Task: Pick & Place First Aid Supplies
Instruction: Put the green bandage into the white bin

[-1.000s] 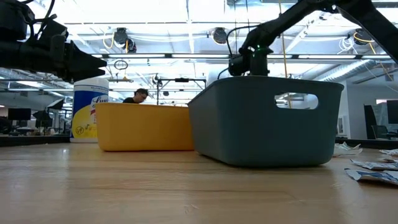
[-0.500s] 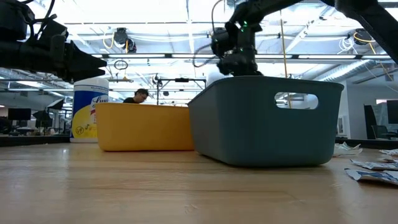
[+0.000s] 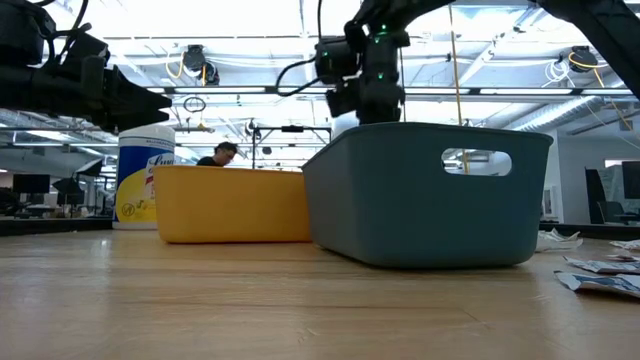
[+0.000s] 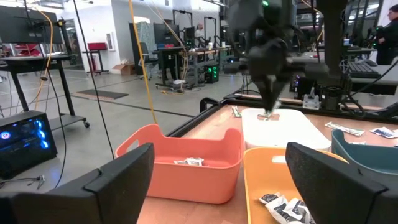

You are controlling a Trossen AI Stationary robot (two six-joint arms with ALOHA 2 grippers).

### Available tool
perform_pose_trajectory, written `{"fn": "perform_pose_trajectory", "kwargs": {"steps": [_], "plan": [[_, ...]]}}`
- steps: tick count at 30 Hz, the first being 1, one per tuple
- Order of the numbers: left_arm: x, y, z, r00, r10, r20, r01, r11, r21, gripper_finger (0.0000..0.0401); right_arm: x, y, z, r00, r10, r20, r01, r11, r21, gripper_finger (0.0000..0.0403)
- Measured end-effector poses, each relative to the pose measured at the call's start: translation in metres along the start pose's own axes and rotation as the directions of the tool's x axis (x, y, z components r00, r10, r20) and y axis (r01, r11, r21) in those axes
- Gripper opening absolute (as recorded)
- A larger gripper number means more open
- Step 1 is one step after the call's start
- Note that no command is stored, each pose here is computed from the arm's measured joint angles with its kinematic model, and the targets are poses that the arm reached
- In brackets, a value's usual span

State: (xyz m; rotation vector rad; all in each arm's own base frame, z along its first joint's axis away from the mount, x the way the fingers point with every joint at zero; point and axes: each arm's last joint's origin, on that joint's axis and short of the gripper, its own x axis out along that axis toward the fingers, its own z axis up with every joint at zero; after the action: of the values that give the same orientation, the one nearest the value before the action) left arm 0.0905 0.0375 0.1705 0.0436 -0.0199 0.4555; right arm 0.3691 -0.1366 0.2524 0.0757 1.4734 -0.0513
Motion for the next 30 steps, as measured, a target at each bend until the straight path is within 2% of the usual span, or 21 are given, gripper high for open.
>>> {"fn": "perform_pose_trajectory", "kwargs": {"steps": [4,10,17,20,24,30], "plan": [[0.000,0.000,0.000,1.000,0.000,0.000,0.000,1.000,0.000,0.0372,0.023,0.008,0.001,0.999,-0.045,0.003,0.045,0.998,-0.044,0.0000],[0.000,0.000,0.000,1.000,0.000,0.000,0.000,1.000,0.000,0.0363,0.048,0.008,-0.001,0.998,-0.053,0.028,0.055,0.996,-0.070,0.0000],[0.000,0.000,0.000,1.000,0.000,0.000,0.000,1.000,0.000,0.0367,0.057,0.008,-0.003,0.998,-0.052,0.033,0.056,0.990,-0.131,0.0014],[0.000,0.000,0.000,1.000,0.000,0.000,0.000,1.000,0.000,0.0371,0.057,0.008,-0.003,0.998,-0.051,0.032,0.055,0.990,-0.133,0.0043],[0.000,0.000,0.000,1.000,0.000,0.000,0.000,1.000,0.000,0.0374,0.057,0.009,-0.004,0.999,-0.048,0.024,0.051,0.990,-0.128,0.0106],[0.000,0.000,0.000,1.000,0.000,0.000,0.000,1.000,0.000,0.0366,0.049,0.004,-0.001,0.998,-0.055,0.040,0.056,0.998,-0.016,0.0198]]}}
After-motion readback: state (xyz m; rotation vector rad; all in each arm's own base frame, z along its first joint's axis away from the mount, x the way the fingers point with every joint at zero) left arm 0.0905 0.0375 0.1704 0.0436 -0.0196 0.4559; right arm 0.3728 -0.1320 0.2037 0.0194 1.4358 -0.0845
